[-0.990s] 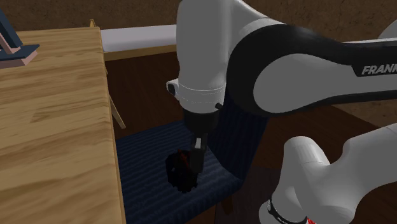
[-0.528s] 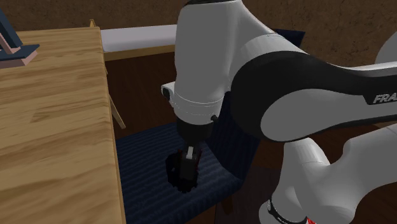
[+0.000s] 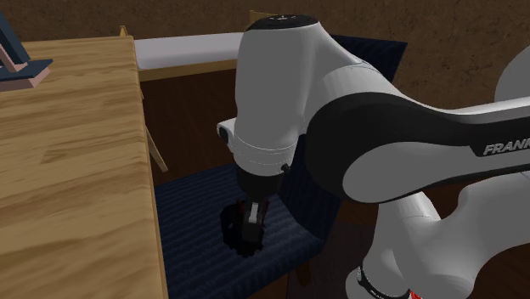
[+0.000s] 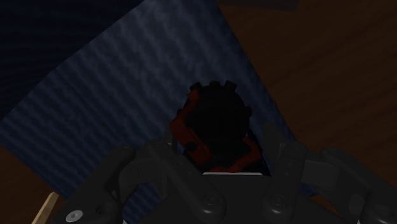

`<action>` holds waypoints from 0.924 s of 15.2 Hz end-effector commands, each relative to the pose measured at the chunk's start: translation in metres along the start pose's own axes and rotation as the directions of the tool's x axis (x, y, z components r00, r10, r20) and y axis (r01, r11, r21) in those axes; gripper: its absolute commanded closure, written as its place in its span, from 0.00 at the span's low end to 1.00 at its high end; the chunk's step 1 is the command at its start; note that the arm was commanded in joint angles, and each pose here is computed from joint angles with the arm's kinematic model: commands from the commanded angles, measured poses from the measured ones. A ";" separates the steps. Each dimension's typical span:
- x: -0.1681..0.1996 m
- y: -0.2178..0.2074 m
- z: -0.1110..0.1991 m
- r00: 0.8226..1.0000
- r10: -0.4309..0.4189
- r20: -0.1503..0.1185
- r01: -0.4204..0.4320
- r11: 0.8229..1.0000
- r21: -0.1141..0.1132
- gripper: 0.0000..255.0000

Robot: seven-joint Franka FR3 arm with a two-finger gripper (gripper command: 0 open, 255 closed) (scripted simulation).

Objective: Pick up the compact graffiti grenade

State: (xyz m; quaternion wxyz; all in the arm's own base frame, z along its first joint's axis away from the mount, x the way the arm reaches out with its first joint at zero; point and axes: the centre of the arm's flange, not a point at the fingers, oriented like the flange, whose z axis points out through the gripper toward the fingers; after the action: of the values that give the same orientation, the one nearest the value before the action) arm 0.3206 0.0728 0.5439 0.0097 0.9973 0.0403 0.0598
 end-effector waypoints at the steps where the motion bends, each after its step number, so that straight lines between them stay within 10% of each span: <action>1: 0.000 0.000 0.001 1.000 0.000 0.002 0.000 1.000 0.000 1.00; 14: 0.005 0.001 -0.041 1.000 0.000 0.002 0.000 1.000 0.000 1.00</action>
State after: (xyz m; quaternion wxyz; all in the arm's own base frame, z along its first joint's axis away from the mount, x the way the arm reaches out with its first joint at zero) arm 0.3206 0.0727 0.5794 0.0097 0.9974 0.0404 0.0588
